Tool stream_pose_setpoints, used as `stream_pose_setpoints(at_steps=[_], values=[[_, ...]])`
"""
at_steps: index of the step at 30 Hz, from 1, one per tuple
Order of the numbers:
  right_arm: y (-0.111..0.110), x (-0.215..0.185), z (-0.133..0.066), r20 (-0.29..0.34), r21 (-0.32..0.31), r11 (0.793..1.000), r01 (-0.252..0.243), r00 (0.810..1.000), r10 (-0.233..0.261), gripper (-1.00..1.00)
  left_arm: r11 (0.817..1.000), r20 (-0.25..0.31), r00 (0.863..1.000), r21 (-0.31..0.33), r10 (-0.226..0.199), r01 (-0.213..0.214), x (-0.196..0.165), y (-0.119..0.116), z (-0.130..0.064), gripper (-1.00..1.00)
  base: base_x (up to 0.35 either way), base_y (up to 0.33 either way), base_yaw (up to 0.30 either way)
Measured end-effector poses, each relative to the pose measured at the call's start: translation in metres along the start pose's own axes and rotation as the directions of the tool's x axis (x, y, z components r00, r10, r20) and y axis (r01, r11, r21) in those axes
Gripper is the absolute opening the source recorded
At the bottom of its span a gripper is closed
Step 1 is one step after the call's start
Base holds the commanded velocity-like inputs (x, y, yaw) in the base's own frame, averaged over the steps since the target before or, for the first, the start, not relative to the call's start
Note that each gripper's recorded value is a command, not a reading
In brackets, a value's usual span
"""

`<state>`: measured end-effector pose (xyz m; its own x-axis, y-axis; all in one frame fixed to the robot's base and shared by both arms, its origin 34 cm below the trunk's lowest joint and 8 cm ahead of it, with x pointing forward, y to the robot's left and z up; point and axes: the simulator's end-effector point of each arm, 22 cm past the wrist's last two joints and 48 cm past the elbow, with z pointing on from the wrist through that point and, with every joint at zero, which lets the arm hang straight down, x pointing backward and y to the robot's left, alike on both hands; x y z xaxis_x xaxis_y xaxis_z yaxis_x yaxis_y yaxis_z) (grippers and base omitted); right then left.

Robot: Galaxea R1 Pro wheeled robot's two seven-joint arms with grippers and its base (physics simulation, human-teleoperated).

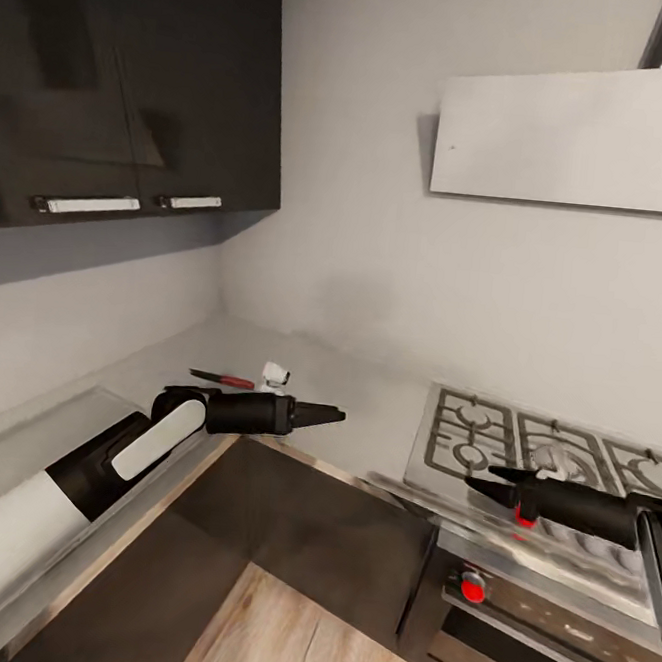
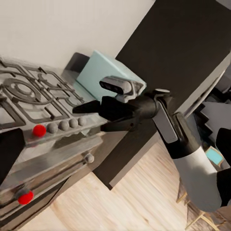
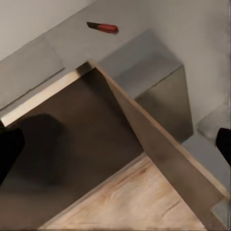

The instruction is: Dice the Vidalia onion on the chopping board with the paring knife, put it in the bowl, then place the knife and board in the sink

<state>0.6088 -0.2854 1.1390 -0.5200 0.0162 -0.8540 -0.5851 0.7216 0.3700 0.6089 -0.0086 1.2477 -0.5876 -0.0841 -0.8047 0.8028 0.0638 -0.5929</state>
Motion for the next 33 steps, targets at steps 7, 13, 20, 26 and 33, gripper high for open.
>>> stream_pose_setpoints(at_steps=[7,13,20,26,33], values=[[-0.008,0.009,0.003,-0.043,0.047,0.999,-0.01,0.999,0.012,1.0,1.0,0.007,1.0,0.003,0.005,-0.005,-0.002,-0.001,0.0,1.0,0.337,-0.003,0.0],[-0.025,0.01,0.002,-0.044,0.12,0.993,0.004,0.999,0.001,1.0,1.0,0.008,1.0,0.005,0.005,-0.005,-0.002,-0.001,0.0,1.0,0.337,0.0,0.0],[-0.033,0.002,-0.004,-0.017,0.154,0.988,0.025,1.0,-0.023,1.0,1.0,0.008,1.0,0.004,0.004,-0.005,-0.001,0.0,0.0,1.0,0.337,-0.059,0.142],[-0.035,0.005,-0.002,-0.023,0.155,0.988,0.011,1.0,-0.007,1.0,1.0,0.007,1.0,0.003,-0.001,0.001,0.0,0.003,0.0,1.0,0.337,-0.108,0.225],[-0.037,0.01,0.001,-0.035,0.157,0.988,0.004,0.999,0.001,1.0,1.0,0.007,1.0,0.002,-0.008,0.008,0.002,0.006,0.0,1.0,0.303,-0.143,0.229]])
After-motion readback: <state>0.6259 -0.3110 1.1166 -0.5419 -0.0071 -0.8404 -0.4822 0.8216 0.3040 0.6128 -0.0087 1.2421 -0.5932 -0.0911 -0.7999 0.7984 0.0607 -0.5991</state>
